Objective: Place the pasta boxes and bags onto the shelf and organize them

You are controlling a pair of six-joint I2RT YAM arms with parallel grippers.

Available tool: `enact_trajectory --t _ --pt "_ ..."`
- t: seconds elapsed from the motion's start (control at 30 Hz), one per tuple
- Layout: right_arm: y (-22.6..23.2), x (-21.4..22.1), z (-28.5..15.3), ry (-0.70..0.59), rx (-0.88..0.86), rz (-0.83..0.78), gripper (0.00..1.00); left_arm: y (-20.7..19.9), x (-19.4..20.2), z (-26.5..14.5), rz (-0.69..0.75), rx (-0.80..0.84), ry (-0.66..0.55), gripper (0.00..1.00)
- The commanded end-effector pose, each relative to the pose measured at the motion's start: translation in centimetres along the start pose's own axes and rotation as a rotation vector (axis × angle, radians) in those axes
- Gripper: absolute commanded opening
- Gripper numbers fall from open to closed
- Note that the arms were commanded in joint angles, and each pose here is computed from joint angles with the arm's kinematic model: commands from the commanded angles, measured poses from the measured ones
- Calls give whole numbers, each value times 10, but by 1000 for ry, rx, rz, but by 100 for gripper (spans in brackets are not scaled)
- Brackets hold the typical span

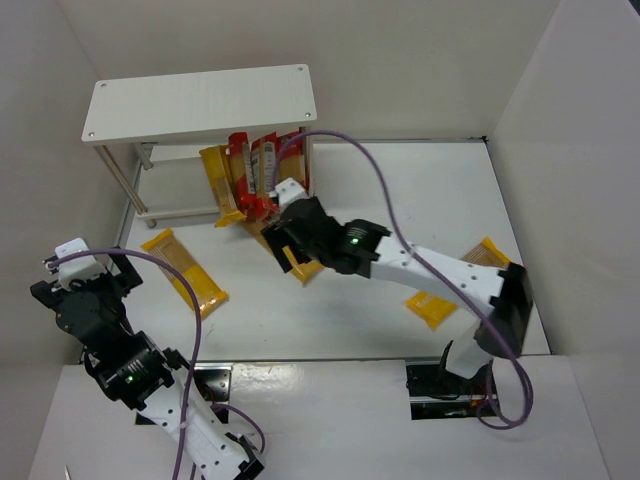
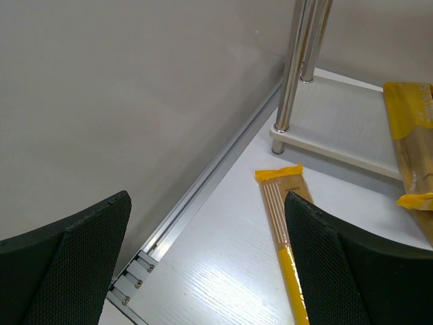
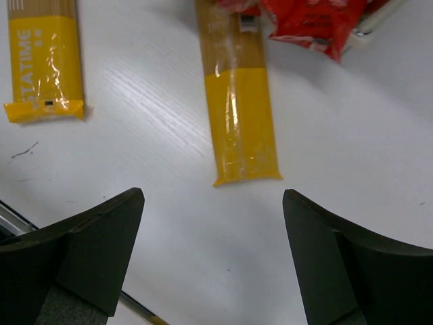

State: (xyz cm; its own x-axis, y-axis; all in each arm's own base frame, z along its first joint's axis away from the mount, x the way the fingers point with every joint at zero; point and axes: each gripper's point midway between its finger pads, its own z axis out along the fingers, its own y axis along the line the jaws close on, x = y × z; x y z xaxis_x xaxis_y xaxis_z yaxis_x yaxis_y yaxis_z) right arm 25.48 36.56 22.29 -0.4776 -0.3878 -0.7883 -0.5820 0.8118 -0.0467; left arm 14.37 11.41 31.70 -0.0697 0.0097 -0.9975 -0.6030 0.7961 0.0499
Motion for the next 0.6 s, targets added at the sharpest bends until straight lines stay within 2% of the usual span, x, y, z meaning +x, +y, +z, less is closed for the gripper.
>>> enact_trajectory --t 0.0,0.03,0.13,0.17,0.37,0.57 --pt "-49 -34 -30 -196 2 46 91 -4 -9 2 33 33 -34 100" --pt "-79 -33 -29 -196 48 71 91 -6 -7 5 40 47 -23 100" --pt "-126 -4 -32 -114 101 76 92 -6 -2 12 34 59 9 100" --pt "-136 19 -29 -52 118 58 92 -6 -2 12 34 59 9 100" --pt "-196 79 -35 51 138 137 95 -11 0 14 50 90 15 100" --pt "-265 105 -64 39 195 315 100 -26 12 22 77 204 75 100"
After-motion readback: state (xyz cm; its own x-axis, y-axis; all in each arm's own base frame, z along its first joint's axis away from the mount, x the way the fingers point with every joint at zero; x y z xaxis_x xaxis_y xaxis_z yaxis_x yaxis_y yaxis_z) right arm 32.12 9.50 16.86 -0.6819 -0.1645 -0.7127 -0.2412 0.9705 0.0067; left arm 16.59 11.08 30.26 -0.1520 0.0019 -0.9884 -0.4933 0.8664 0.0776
